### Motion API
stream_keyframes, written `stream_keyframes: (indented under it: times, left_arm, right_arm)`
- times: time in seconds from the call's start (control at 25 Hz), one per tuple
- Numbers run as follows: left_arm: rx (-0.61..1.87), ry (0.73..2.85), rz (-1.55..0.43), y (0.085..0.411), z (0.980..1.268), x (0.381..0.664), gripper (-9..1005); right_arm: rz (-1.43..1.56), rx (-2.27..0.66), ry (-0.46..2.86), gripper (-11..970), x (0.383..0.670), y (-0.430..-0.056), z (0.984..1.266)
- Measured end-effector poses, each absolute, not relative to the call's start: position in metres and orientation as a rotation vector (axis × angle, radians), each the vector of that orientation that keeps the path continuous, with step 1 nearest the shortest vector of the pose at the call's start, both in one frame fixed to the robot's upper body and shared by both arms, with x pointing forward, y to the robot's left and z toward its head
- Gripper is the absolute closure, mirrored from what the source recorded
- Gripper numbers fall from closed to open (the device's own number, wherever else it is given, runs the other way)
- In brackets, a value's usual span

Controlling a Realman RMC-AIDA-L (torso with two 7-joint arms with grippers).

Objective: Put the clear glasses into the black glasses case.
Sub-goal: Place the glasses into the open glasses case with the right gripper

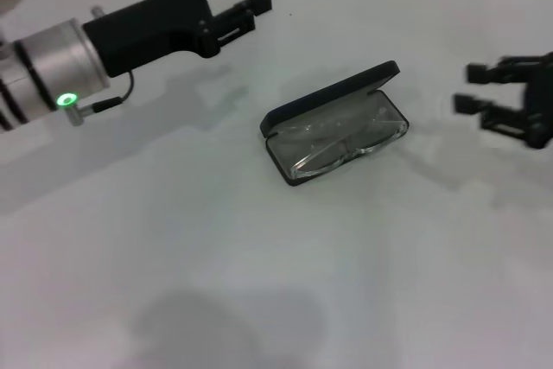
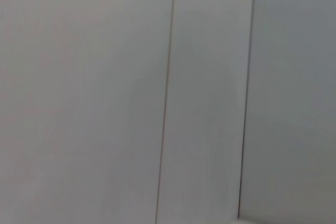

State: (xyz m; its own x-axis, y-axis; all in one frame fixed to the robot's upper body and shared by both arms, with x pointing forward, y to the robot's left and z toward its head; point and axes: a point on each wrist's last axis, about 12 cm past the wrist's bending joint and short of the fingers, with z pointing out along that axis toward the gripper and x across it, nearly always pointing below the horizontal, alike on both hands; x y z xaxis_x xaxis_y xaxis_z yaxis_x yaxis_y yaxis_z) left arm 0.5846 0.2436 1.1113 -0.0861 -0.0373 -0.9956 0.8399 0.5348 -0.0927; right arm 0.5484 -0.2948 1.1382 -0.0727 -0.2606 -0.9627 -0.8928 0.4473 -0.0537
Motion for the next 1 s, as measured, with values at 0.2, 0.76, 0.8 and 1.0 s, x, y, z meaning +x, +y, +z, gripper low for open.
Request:
stream_keyframes:
  times: [0.2,0.76,0.8,1.0]
  left_arm:
    - [0.766,1.527,-0.841,0.232,1.111,0.595,468]
    - [0.809,1.511,-0.861,0.220,1.115,0.598,467]
    - [0.811,1.511,-0.862,0.220,1.115,0.598,467]
    - [0.803,1.511,-0.865,0.221,1.114,0.596,467]
  right_arm:
    - [0.868,-0.978,1.613,555,0.550,-0.307,1.134]
    - [0.884,-1.427,1.938,555,0.607,-0.190,1.130]
    - [0.848,-1.425,1.972,555,0.610,-0.188,1.127]
    - [0.690,-1.389,2.053,556,0.622,-0.183,1.121]
